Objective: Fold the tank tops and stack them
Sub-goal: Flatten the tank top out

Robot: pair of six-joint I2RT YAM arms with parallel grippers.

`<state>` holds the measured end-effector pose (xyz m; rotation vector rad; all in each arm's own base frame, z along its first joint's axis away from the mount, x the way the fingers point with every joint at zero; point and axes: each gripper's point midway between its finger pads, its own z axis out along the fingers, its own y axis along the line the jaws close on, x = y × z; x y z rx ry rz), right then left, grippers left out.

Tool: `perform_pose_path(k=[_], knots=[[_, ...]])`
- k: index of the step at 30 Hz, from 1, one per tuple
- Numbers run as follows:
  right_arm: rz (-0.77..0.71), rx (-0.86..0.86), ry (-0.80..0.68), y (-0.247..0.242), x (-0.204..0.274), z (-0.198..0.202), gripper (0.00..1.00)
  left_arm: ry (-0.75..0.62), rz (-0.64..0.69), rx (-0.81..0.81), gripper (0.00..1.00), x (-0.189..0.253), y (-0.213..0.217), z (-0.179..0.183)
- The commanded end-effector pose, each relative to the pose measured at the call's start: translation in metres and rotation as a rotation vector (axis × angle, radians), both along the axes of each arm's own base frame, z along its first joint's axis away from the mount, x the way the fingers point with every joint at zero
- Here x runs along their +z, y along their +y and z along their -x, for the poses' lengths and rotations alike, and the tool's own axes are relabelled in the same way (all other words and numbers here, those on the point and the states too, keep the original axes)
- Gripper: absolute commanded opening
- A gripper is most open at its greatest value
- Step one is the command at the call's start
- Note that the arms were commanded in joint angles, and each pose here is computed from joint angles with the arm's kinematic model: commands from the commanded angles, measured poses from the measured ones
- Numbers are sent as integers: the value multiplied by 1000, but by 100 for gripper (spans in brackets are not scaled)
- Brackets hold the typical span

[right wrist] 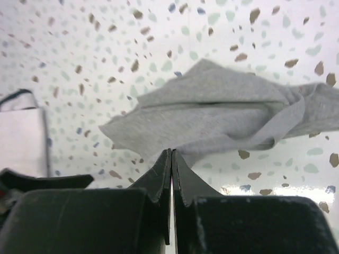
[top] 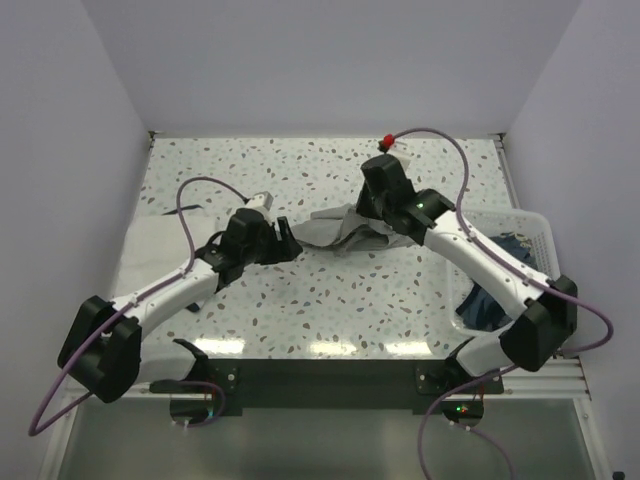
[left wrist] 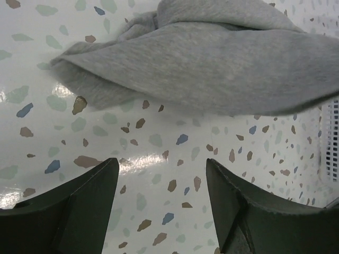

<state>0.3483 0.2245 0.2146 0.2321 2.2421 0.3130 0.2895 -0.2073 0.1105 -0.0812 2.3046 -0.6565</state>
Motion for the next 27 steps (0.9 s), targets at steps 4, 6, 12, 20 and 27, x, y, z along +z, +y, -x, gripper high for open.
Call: perform_pose_path(k=[4,6,12,20,27], knots=[[25,-33,-133,-33,75,8,0,-74,107,4,71,19,-20,-24],[31,-51,-154,-44,86,8,0,-64,100,7,71,14,-19,-24],[2,-180,-212,-109,119,-1,0,-56,66,35,71,4,-12,-24],[48,-290,-260,-156,142,-3,0,-44,51,108,68,-7,1,-26],[47,-318,-283,-168,156,-6,0,-36,120,149,67,-11,-4,-45]])
